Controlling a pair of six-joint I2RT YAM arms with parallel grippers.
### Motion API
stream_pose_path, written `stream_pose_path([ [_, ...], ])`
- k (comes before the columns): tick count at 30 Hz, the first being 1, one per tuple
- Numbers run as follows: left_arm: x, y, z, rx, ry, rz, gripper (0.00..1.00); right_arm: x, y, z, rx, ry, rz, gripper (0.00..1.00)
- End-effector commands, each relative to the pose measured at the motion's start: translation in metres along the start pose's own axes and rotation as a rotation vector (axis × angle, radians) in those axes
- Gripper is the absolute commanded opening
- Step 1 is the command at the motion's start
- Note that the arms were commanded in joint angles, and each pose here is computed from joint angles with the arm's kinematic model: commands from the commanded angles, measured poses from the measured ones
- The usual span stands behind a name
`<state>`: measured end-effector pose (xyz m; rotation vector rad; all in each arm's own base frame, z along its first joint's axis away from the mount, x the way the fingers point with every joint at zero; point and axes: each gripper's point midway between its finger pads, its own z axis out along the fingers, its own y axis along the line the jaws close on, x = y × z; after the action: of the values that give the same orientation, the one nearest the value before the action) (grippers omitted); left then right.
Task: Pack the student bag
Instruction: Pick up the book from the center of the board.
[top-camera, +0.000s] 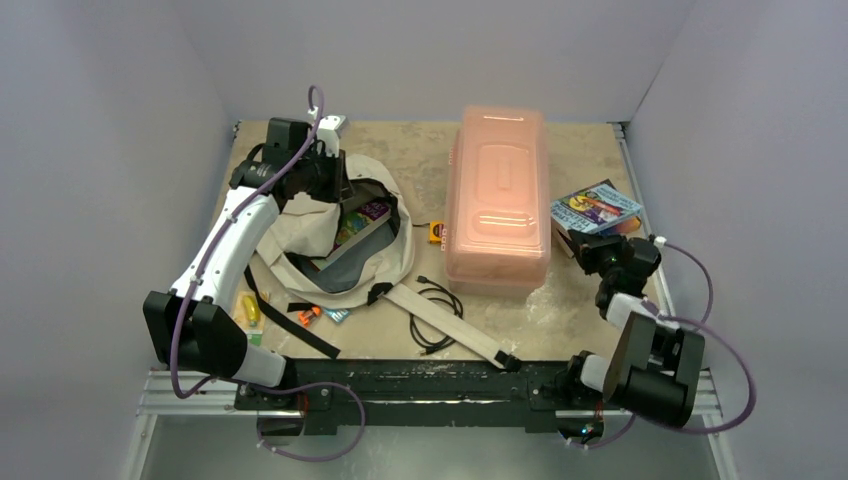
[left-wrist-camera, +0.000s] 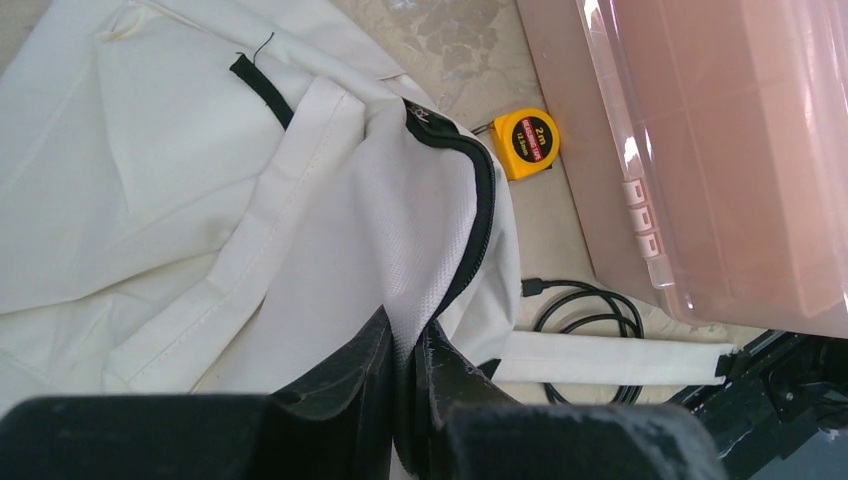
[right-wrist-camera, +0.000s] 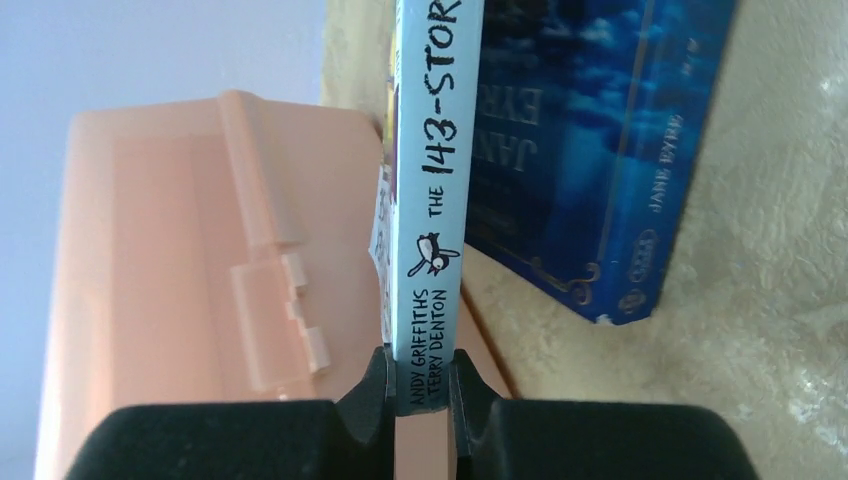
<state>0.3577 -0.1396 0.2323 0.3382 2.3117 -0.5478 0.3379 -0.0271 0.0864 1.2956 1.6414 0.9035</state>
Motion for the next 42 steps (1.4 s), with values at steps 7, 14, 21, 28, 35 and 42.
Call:
stream_pose_path([
  [7,-0.020,-0.016,-0.009,0.046,-0.074,0.012,0.10,-0.063,0.128,-0.040,-0.073,-0.196,-0.434,0.00],
  [14,-0.020,-0.020,-0.009,0.068,-0.080,-0.004,0.17,-0.069,0.253,-0.067,-0.244,-0.265,-0.642,0.00],
  [21,-0.034,-0.040,-0.028,0.139,-0.163,-0.072,0.52,0.008,0.367,-0.101,-0.544,-0.069,-0.701,0.00],
  [28,-0.067,-0.085,-0.103,0.420,-0.354,-0.365,0.87,0.127,0.402,-0.148,-0.816,0.370,-0.714,0.00],
  [35,-0.100,-0.131,-0.159,0.772,-0.540,-0.464,1.00,0.207,0.375,-0.191,-0.953,0.723,-0.595,0.00],
  [42,-0.099,-0.129,-0.168,0.819,-0.654,-0.464,1.00,0.255,0.359,-0.231,-1.011,0.940,-0.536,0.00],
])
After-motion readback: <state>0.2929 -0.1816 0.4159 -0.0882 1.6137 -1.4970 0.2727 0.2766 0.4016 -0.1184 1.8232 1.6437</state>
